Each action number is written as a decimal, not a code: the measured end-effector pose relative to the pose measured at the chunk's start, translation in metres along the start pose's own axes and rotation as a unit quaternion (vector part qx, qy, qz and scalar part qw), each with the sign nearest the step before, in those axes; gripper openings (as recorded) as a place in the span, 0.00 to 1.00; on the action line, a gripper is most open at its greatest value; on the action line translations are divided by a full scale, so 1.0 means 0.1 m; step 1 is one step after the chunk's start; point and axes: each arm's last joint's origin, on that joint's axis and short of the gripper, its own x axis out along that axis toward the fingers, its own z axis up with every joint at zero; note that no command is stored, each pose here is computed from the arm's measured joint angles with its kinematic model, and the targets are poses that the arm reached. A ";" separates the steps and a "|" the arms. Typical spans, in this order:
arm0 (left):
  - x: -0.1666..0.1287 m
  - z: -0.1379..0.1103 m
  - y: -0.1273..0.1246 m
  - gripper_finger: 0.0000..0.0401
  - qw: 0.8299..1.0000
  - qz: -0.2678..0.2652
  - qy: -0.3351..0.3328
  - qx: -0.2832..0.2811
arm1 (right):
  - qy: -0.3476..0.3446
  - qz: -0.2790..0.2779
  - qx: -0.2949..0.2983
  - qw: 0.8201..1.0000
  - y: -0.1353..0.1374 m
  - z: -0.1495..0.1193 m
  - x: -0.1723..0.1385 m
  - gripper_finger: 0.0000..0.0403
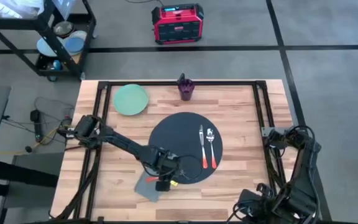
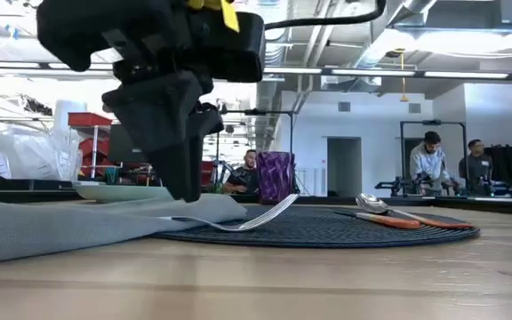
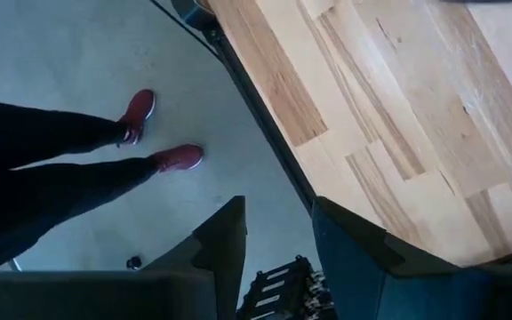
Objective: Set table place
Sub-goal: Put the orange fork on the table napkin
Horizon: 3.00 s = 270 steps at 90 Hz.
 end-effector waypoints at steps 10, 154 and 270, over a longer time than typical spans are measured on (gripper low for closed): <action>0.00 0.01 -0.02 0.20 1.000 -0.011 -0.007 0.002 | 0.000 0.000 0.000 1.000 0.00 0.00 0.00 0.29; 0.03 0.10 -0.08 0.11 1.000 -0.001 0.030 -0.003 | 0.000 0.023 0.004 1.000 0.04 0.00 0.00 0.29; 0.10 0.07 -0.04 0.08 0.999 0.026 0.034 0.001 | 0.000 0.003 0.001 1.000 0.01 0.00 0.00 0.29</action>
